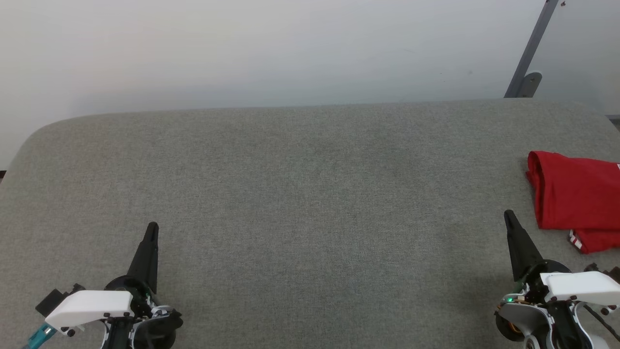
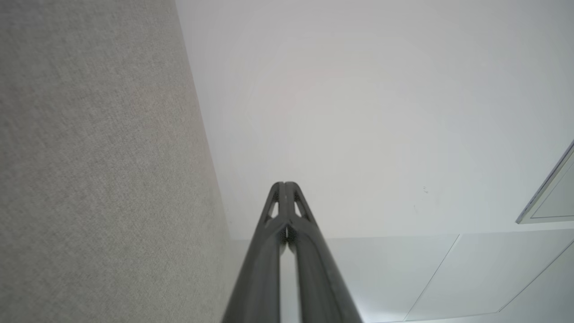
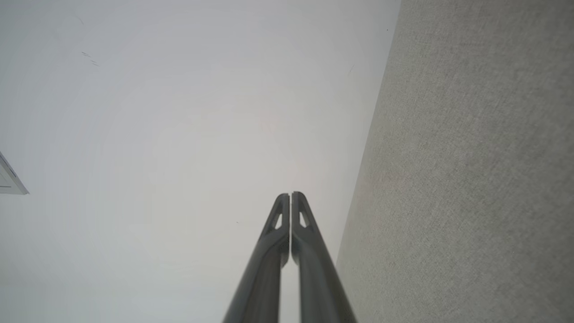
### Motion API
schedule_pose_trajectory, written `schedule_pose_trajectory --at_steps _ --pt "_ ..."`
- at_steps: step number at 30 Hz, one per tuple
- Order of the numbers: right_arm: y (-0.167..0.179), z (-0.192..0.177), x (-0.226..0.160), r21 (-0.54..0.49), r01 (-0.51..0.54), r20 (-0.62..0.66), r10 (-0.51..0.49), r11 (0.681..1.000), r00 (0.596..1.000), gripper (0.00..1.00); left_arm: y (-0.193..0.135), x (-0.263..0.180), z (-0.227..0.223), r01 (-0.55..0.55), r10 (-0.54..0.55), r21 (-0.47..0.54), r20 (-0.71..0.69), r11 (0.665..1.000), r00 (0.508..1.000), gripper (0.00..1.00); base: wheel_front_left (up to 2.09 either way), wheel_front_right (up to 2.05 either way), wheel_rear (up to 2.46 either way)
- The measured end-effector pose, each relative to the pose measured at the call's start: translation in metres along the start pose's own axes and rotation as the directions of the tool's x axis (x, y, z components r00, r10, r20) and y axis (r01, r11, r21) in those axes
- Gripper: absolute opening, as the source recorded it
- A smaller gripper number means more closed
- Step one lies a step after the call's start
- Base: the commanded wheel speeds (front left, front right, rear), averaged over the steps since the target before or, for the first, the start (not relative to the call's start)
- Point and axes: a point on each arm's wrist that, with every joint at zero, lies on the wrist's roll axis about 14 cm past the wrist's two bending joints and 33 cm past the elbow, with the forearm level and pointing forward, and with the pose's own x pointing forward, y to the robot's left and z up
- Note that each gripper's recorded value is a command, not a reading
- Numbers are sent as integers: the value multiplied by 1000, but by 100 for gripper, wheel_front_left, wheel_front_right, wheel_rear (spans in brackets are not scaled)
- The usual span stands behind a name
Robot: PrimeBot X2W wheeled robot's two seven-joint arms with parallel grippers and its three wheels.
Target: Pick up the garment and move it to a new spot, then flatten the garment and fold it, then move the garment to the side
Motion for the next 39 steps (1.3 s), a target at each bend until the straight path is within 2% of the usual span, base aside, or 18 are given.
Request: schedule_pose_trajectory --at_steps 39 --pt "0 0 0 0 0 0 0 1000 1000 0 0 0 0 0 0 -2 1 1000 1000 0 0 0 0"
